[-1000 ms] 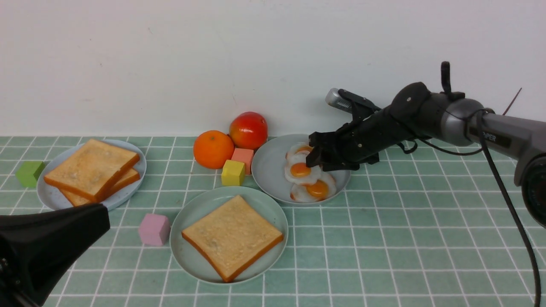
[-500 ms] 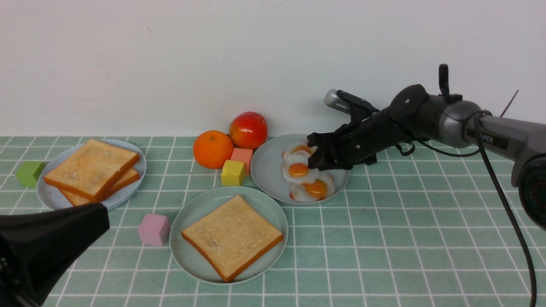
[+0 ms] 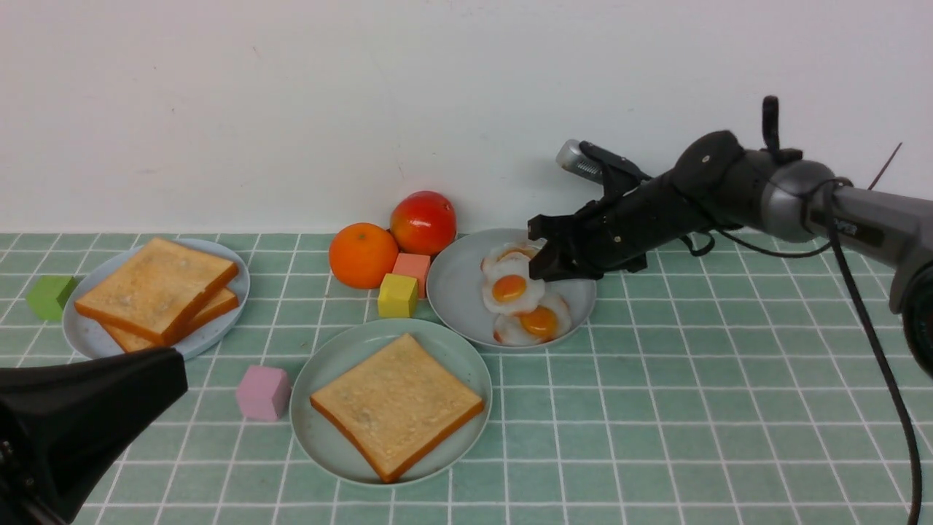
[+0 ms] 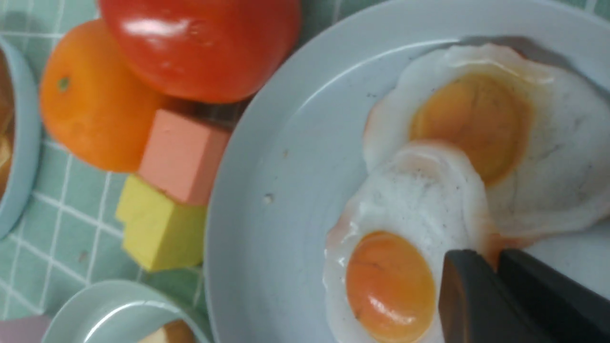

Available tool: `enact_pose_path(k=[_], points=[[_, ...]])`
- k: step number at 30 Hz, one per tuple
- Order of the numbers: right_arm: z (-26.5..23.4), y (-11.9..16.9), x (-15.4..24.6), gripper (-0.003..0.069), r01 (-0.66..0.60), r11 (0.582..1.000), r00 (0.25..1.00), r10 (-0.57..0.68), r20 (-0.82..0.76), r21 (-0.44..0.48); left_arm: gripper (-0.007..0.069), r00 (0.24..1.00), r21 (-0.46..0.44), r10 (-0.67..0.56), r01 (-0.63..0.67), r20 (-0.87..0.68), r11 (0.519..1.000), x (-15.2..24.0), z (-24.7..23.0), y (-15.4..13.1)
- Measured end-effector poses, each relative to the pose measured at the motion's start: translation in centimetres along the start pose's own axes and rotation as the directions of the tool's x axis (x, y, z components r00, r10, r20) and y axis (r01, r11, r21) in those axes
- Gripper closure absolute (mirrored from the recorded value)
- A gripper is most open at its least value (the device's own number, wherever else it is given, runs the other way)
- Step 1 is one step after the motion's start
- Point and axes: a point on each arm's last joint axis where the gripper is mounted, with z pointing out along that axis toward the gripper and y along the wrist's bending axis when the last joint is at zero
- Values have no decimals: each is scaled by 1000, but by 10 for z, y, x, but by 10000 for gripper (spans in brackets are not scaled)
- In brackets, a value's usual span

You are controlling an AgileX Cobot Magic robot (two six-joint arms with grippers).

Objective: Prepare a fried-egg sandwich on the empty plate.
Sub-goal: Use the right arm to grab a fried egg, then use the right arm to place the fried egg on the slice of bread in the middle

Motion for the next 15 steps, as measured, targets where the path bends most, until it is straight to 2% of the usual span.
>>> enact_pose_path(k=[9,12,15], points=[[-41,0,-14,588,30,999,1000,-30,6,-12,635,1000,-1,3,-3,-2,1000,0,0,0],[-50,5,-12,587,53,998,998,-55,-39,-34,635,1000,-11,21,-21,-15,1000,1,0,1],[-65,26,-1,587,99,992,990,-106,-95,-80,635,997,-40,39,-42,-74,998,7,0,4]])
